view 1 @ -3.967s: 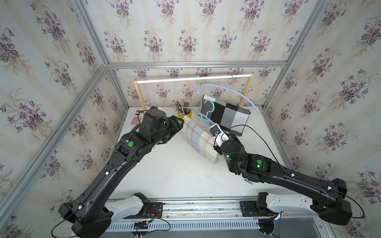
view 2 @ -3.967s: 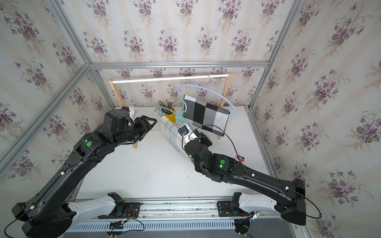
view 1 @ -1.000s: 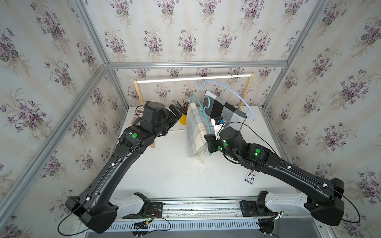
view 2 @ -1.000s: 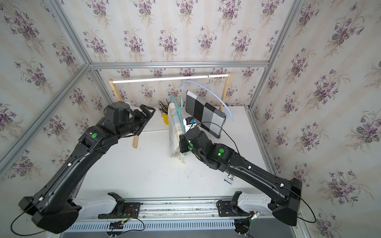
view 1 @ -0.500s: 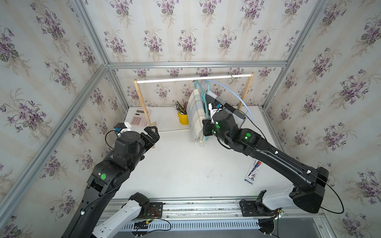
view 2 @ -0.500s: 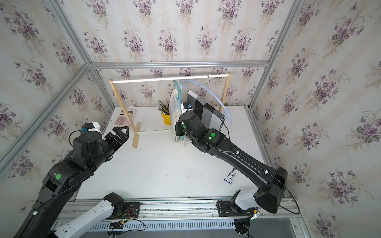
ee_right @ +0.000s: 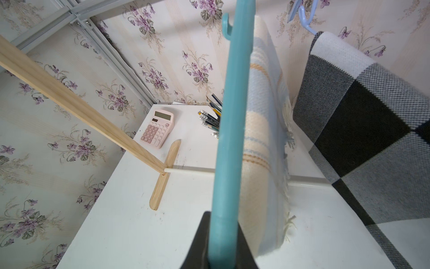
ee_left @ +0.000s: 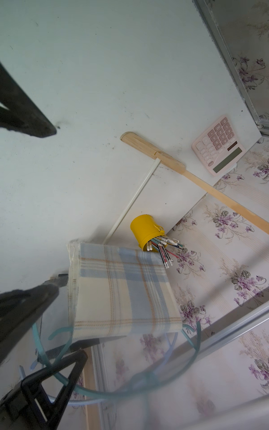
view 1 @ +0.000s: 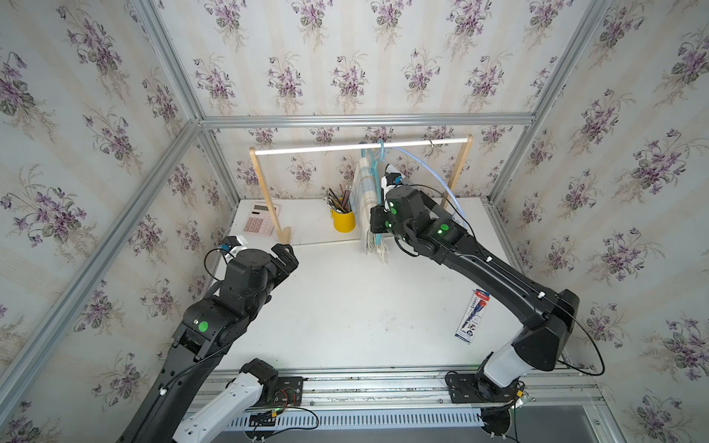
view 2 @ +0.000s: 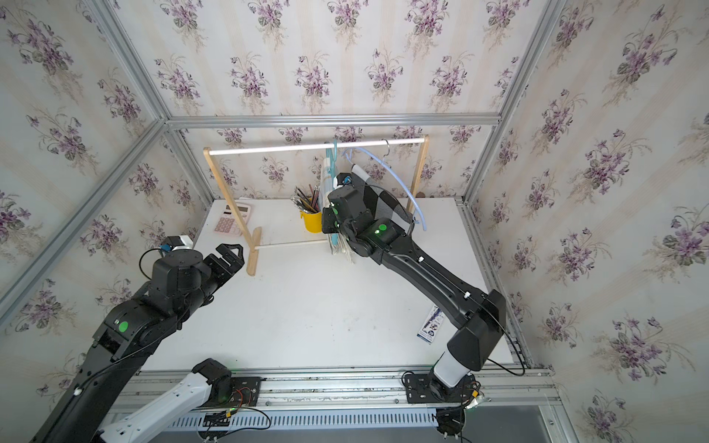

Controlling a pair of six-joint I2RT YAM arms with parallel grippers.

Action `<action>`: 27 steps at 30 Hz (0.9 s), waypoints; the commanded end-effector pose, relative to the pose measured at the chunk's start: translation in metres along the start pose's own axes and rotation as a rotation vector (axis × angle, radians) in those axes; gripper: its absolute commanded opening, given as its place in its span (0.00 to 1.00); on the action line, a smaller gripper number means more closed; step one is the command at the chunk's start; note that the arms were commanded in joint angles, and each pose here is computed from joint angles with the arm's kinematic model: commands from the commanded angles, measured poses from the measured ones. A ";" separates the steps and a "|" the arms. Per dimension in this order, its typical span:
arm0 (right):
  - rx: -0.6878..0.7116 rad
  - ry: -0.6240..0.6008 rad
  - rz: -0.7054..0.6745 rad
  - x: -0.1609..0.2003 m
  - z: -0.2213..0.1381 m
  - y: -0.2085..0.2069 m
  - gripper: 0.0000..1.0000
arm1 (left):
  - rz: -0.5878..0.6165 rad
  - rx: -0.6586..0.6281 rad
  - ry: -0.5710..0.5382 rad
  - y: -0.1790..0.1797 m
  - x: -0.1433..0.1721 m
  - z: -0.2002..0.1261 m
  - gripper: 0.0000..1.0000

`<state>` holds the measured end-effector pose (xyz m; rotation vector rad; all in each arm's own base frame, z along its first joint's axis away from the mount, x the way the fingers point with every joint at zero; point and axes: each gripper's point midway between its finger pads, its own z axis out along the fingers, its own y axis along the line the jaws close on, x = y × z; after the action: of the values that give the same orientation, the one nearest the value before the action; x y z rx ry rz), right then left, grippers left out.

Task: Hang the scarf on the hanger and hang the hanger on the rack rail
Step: Place the hanger at the clothesline.

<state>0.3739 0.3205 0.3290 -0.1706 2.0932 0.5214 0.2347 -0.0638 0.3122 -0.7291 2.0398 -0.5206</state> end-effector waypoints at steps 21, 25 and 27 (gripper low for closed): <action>-0.136 0.062 0.046 0.017 -0.001 0.007 0.58 | 0.042 -0.062 0.062 0.023 0.025 0.016 1.00; -0.174 0.030 0.028 0.013 -0.032 0.005 0.94 | 0.115 -0.084 0.057 0.028 0.024 0.014 1.00; -0.192 0.009 0.007 0.013 -0.052 0.001 1.00 | 0.160 -0.106 0.047 0.034 0.022 0.012 1.00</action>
<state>0.3372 0.3047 0.3279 -0.2412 2.1061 0.6866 0.2293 -0.0629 0.2755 -0.6805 2.1387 -0.4362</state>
